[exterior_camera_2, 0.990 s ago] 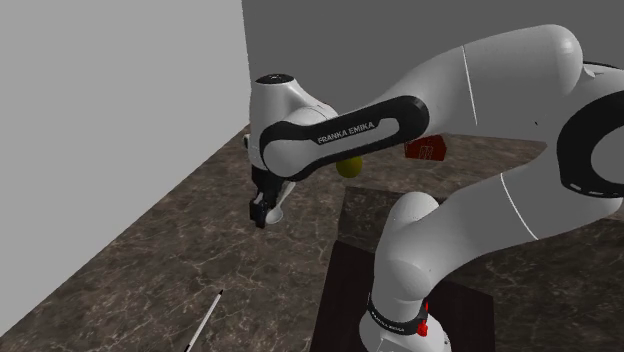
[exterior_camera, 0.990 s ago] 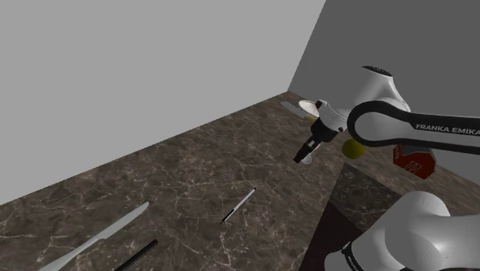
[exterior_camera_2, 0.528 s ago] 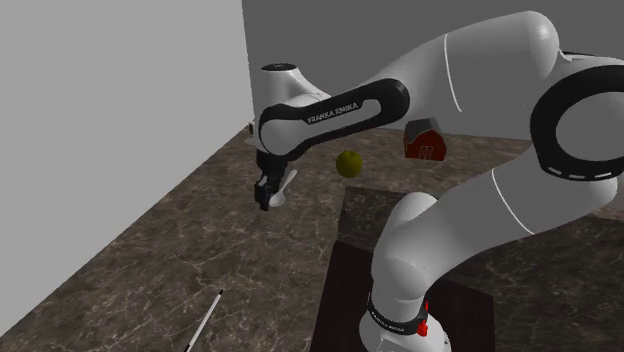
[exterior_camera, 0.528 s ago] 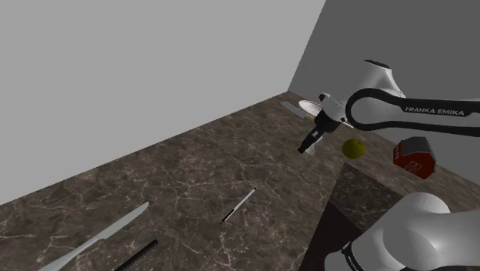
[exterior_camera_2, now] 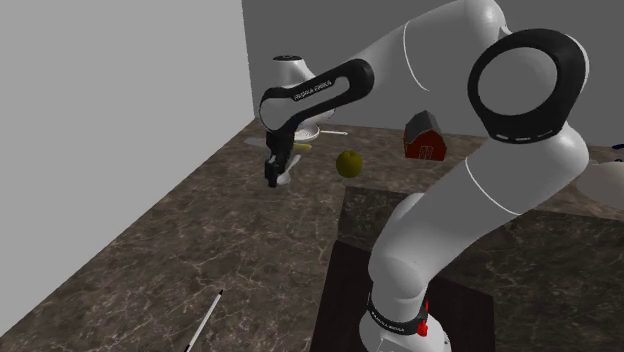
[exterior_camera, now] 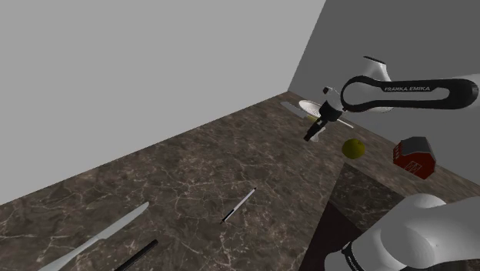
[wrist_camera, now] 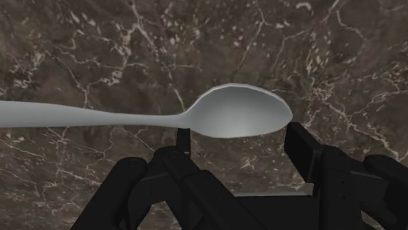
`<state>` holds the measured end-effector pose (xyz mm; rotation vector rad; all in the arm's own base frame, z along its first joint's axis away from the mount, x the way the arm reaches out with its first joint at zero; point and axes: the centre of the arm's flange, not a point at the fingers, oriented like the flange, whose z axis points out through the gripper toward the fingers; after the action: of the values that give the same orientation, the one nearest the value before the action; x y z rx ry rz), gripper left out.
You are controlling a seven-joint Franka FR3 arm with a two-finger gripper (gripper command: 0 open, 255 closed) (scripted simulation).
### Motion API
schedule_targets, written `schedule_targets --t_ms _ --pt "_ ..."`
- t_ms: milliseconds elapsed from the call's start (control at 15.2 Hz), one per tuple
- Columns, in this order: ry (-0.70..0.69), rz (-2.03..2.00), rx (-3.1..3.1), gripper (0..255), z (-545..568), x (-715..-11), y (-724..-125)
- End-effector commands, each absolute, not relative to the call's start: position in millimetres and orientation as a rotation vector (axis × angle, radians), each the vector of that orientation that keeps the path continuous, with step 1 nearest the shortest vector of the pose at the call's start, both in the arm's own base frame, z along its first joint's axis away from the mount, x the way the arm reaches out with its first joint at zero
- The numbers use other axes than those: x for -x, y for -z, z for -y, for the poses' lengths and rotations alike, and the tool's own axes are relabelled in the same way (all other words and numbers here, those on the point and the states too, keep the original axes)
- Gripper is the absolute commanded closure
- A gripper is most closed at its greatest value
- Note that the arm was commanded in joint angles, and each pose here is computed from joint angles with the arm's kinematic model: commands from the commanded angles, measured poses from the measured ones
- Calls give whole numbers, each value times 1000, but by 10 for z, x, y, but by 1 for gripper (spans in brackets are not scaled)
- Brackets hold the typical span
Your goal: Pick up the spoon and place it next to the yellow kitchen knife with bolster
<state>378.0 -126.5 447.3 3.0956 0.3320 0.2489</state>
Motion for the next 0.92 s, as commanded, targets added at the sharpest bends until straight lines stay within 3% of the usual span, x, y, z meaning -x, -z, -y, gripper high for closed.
schedule_targets --t_ms 0,858 --pt "-248 -334 -3094 255 1501 -3893 -4489" --pt "-248 -334 -3094 255 3070 -4589 -4492"
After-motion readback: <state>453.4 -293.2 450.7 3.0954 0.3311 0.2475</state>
